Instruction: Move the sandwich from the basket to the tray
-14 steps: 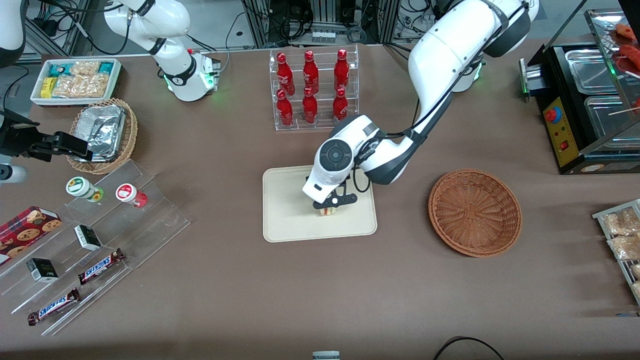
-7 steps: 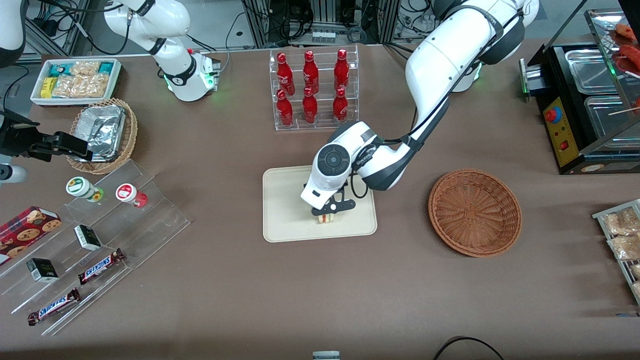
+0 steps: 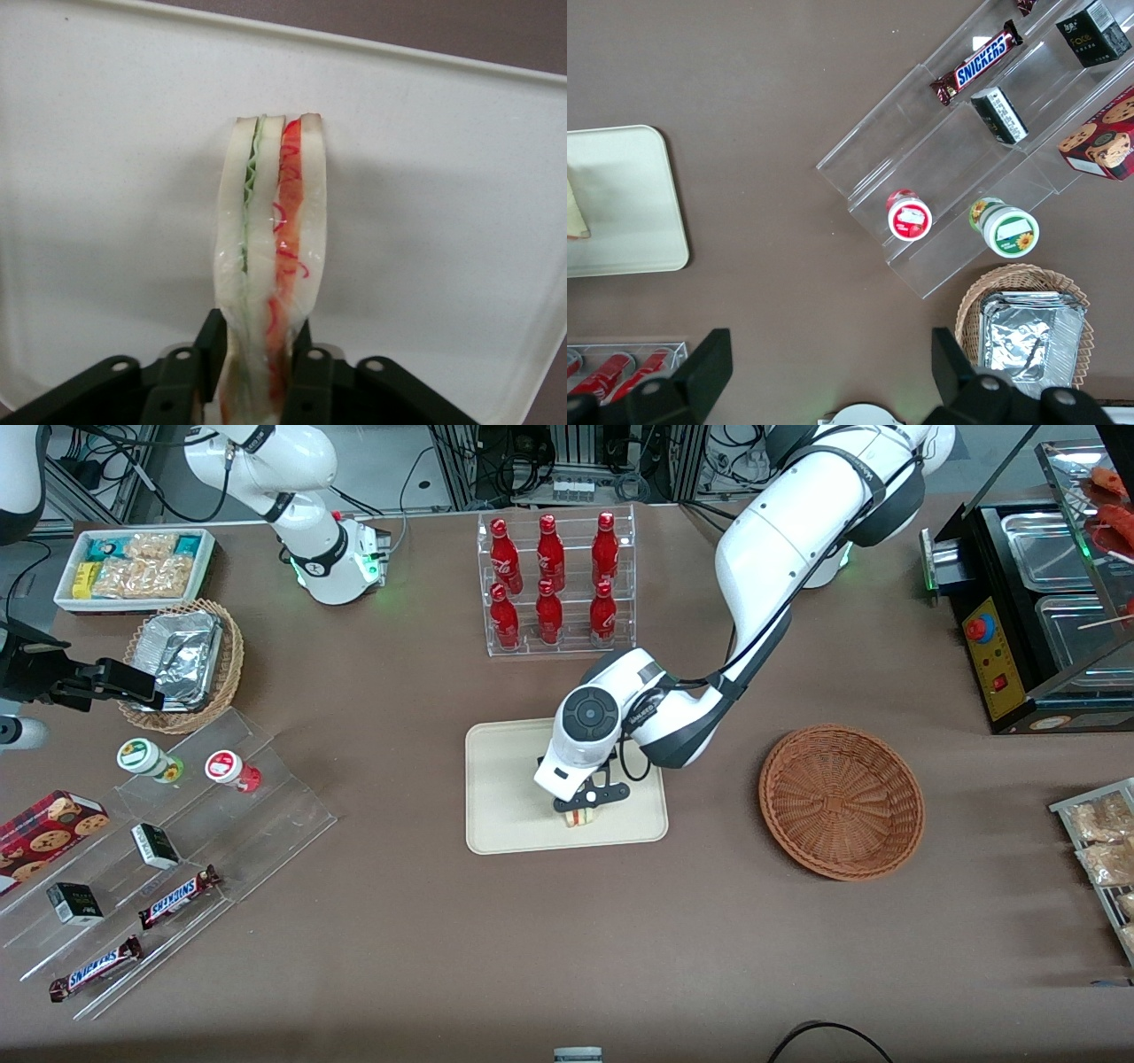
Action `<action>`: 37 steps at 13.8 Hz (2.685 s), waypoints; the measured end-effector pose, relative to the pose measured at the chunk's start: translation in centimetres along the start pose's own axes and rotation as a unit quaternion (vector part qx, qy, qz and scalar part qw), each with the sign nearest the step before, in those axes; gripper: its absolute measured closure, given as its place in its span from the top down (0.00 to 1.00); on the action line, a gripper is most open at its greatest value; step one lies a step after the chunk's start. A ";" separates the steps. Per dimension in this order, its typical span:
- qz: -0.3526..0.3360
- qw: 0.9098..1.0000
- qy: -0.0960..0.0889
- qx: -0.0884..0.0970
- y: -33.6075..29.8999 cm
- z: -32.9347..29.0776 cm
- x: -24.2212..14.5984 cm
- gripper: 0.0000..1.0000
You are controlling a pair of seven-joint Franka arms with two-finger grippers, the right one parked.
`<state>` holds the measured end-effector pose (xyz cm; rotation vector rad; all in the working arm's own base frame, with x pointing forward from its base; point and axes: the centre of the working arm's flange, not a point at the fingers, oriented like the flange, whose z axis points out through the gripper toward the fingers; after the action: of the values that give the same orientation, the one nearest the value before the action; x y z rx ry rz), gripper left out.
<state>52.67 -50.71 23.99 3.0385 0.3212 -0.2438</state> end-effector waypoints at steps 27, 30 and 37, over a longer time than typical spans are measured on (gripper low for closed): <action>0.106 0.991 0.016 0.074 -29.5 -25.8 10.4 1.00; 0.121 0.990 -0.016 0.077 -34.4 -30.5 8.1 1.00; 0.110 0.989 -0.051 0.081 -41.6 -37.0 4.4 1.00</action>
<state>53.54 -5.82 57.20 3.1697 -0.0450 -0.4273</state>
